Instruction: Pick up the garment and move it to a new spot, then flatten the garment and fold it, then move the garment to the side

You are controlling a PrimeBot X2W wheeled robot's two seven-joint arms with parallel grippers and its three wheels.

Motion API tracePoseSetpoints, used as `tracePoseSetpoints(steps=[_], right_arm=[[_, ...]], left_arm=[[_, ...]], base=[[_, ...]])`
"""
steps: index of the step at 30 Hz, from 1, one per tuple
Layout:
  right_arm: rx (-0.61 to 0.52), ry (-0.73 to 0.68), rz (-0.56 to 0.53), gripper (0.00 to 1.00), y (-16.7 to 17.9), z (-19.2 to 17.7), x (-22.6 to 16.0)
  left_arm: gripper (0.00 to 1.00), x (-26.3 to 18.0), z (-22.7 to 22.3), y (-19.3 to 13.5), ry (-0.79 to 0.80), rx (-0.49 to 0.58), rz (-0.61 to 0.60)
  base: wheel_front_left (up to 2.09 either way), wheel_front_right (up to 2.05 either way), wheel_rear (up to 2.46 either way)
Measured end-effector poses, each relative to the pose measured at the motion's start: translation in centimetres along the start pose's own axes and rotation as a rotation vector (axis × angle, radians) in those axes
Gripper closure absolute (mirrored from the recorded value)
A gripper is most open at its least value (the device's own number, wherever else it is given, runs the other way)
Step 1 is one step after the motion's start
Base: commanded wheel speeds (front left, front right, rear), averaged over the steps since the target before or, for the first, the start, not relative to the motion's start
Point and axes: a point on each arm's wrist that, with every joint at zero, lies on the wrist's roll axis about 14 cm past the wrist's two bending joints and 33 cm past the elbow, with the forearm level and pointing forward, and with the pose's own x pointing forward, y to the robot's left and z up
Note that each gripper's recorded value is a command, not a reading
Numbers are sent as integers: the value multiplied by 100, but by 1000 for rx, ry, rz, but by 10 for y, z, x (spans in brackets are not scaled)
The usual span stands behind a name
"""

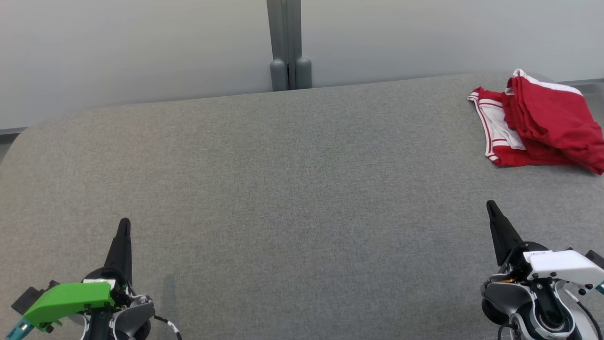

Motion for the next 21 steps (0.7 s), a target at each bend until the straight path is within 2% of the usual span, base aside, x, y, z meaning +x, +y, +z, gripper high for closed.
tracePoseSetpoints(steps=[21], right_arm=[[0,0,0,100,0,0,0]], left_arm=[[100,0,0,0,0,0,0]], base=[[0,0,0]])
